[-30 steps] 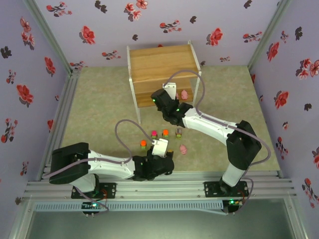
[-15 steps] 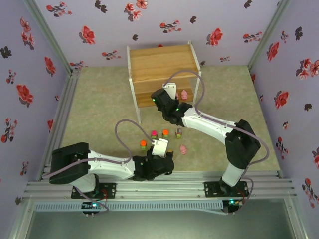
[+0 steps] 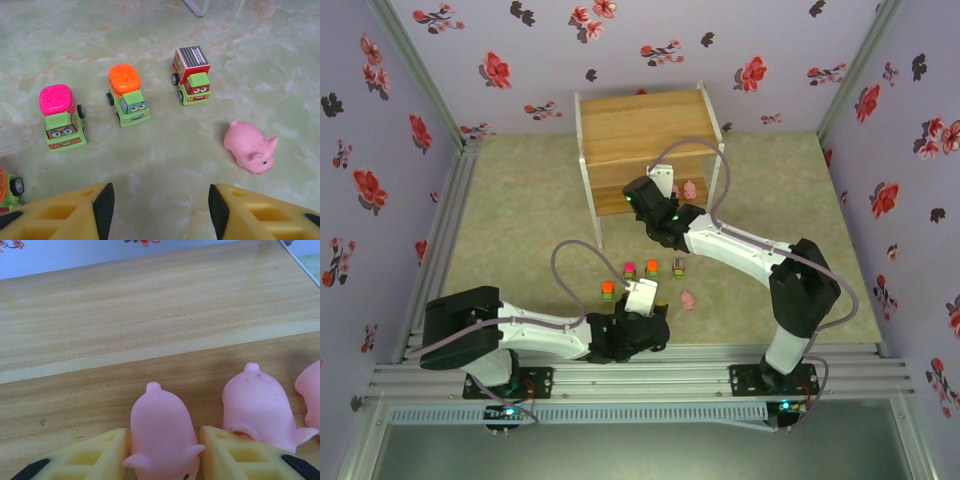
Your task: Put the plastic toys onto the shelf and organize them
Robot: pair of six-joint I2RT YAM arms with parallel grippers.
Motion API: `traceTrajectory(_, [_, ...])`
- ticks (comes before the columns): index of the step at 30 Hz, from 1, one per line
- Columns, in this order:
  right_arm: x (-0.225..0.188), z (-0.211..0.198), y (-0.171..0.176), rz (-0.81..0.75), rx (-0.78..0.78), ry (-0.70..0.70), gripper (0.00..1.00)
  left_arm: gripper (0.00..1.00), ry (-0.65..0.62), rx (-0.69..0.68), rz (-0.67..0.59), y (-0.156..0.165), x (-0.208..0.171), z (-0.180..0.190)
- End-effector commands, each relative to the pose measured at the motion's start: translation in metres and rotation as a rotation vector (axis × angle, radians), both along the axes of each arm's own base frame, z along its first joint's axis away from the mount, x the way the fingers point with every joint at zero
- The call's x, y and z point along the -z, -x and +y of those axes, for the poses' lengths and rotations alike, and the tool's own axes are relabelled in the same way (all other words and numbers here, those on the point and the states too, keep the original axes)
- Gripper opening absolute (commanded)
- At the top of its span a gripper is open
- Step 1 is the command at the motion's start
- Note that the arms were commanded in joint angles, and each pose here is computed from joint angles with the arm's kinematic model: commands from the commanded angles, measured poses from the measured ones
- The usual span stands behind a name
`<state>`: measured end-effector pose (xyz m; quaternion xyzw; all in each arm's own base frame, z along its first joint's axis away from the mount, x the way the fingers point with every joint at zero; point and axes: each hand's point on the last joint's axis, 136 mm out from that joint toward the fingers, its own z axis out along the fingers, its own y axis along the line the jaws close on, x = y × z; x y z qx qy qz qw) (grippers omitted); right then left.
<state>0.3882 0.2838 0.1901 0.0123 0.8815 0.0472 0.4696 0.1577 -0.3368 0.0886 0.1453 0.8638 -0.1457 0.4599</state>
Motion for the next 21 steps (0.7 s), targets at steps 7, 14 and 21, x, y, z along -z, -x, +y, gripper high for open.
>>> traceTrajectory(7, [-0.023, -0.004, 0.001, -0.032, 0.017, -0.037, 0.44, 0.56, -0.019, -0.022, -0.035, -0.003, 0.0, 0.005])
traceTrajectory(14, [-0.032, -0.009, 0.014, -0.05, 0.01, -0.05, 0.45, 0.56, -0.017, -0.022, -0.036, -0.003, 0.0, 0.005])
traceTrajectory(21, [-0.033, -0.016, 0.031, -0.054, 0.001, -0.042, 0.45, 0.56, -0.022, -0.021, -0.037, -0.003, -0.001, 0.003])
